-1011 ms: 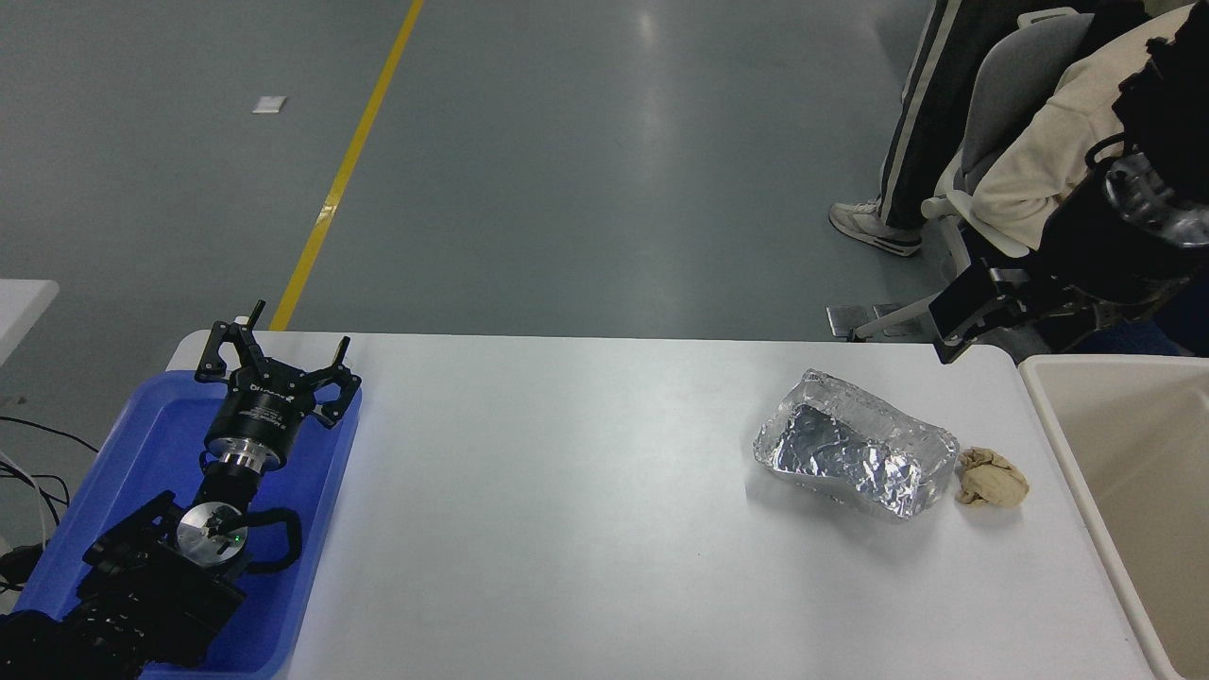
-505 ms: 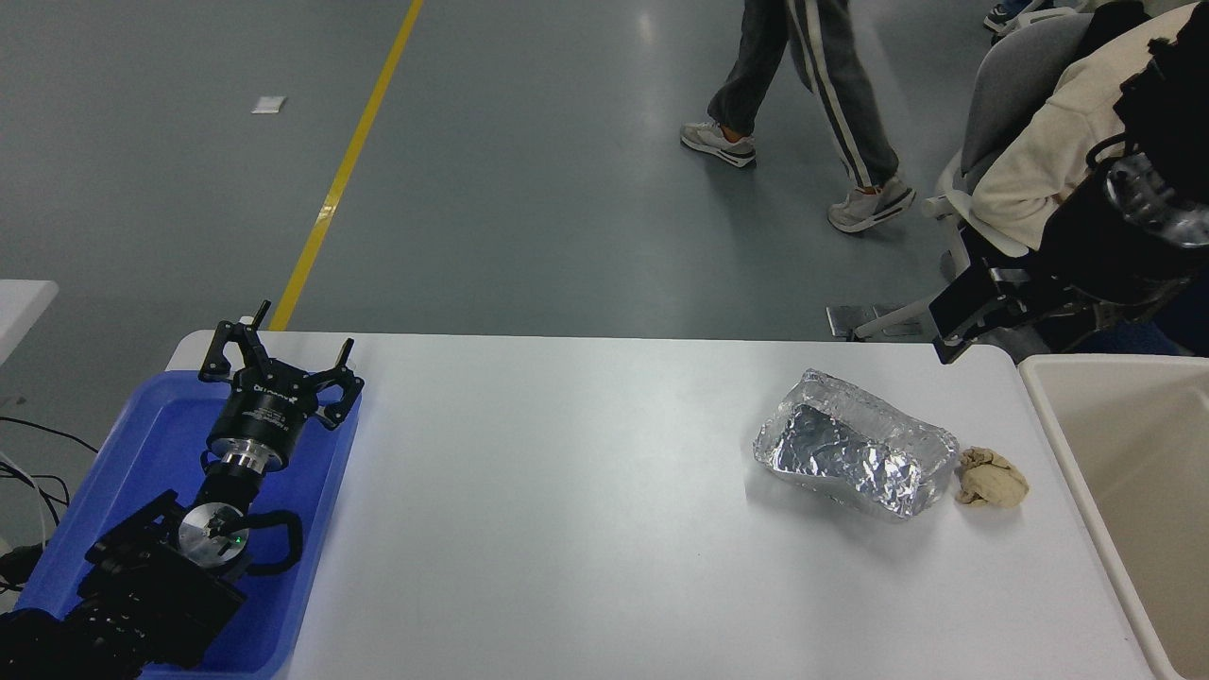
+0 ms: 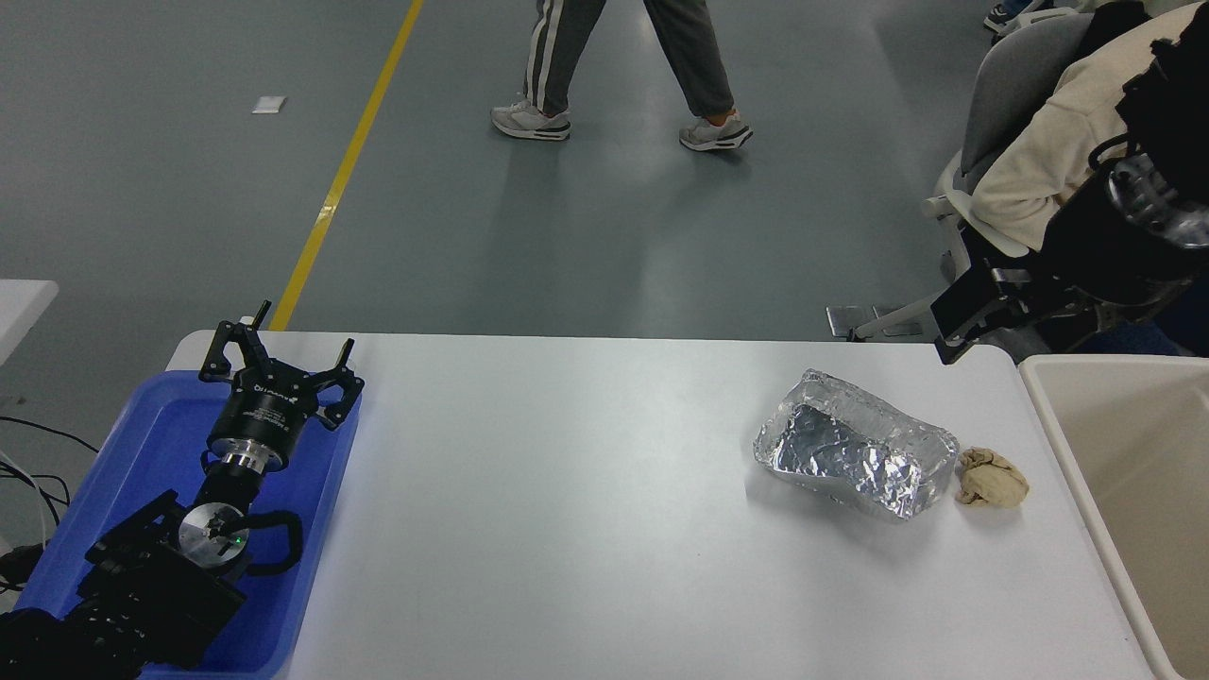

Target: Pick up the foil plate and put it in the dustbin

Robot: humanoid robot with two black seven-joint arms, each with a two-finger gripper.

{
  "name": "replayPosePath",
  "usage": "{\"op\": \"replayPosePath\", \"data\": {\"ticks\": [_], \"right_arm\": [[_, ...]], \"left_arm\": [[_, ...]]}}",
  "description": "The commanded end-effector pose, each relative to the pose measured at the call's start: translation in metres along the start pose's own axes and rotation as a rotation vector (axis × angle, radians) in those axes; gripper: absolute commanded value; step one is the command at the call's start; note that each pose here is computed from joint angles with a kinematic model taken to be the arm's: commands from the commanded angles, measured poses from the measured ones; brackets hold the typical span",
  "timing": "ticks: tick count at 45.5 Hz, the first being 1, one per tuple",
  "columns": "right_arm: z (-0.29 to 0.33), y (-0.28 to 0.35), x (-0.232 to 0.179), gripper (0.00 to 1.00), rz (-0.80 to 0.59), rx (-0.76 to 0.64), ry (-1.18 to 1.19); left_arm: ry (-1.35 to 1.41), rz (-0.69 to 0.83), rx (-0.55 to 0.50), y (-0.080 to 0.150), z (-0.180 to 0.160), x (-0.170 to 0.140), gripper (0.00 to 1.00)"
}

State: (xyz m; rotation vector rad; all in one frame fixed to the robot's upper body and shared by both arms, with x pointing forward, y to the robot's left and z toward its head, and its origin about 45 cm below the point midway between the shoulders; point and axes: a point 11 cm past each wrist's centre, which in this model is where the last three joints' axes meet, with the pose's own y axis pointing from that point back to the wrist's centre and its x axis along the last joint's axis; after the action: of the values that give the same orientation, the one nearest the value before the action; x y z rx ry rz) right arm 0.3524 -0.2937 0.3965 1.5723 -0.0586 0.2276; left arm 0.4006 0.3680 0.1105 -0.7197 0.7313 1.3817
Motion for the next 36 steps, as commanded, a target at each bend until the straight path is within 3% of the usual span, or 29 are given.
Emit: {"op": "replayPosePath", "data": {"ticks": [1,36], "right_arm": [[-0.003,-0.003,-0.001,1.0,-0.006,0.029,-0.025],[0.0,-0.02,-0.007,1.0,-0.042,0.059,-0.05]], "left_arm": [[0.001,0.0,-0.002,0.0,0.0,0.0,1.0],[0.002,0.001,-0.003,0.0,0.0,0.0,1.0]]}}
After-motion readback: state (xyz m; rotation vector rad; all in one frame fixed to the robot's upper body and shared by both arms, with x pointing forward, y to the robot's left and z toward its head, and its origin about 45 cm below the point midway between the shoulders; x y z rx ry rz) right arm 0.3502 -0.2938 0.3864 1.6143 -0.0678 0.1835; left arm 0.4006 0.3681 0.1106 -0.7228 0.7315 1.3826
